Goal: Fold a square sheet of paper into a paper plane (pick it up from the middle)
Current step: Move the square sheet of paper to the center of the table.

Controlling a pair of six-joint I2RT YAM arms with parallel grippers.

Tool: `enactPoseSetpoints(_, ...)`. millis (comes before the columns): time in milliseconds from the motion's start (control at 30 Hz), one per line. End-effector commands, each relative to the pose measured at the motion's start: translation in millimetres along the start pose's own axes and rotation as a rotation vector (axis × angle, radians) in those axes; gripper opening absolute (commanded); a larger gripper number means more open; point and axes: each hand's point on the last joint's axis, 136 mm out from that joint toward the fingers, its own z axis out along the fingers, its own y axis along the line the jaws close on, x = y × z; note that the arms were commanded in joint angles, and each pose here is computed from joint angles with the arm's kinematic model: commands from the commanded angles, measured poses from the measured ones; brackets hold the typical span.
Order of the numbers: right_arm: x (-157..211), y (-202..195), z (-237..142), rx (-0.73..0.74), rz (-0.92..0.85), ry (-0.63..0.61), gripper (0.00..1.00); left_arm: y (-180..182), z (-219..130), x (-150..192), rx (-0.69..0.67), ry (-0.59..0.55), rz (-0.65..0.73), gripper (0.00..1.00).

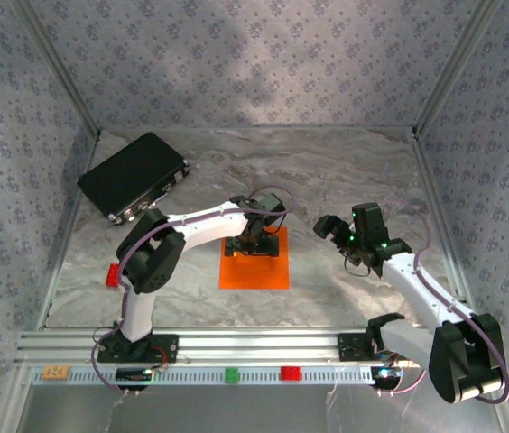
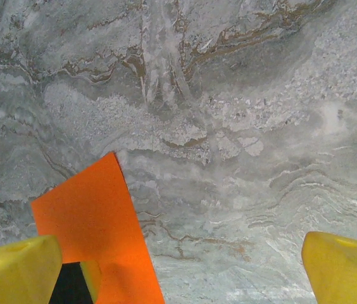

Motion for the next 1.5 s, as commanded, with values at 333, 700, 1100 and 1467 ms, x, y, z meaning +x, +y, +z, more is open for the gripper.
enactPoseSetpoints(333, -0.7, 1.0, -1.3, 0.013, 0.012, 0.014, 0.99, 6.3, 5.8, 4.5, -0.085, 0.018, -0.055, 0.99)
enactPoseSetpoints(700, 0.2, -0.8, 0.1, 0.021, 0.016, 0.020, 0.99, 2.1, 0.2, -1.9, -0.101, -0.010, -0.033, 1.00)
enactPoseSetpoints(1100, 0.5, -1.9, -0.7, 0.029, 0.013, 0.021, 0.99, -2.3, 9.3, -0.5, -0.087, -0.004, -0.028, 1.00)
enactPoseSetpoints(1467, 1.6, -3.7, 0.1, 0.033, 0.013, 0.025, 0.99, 4.9, 30.4, 7.8, -0.126, 0.031, -0.028, 1.00)
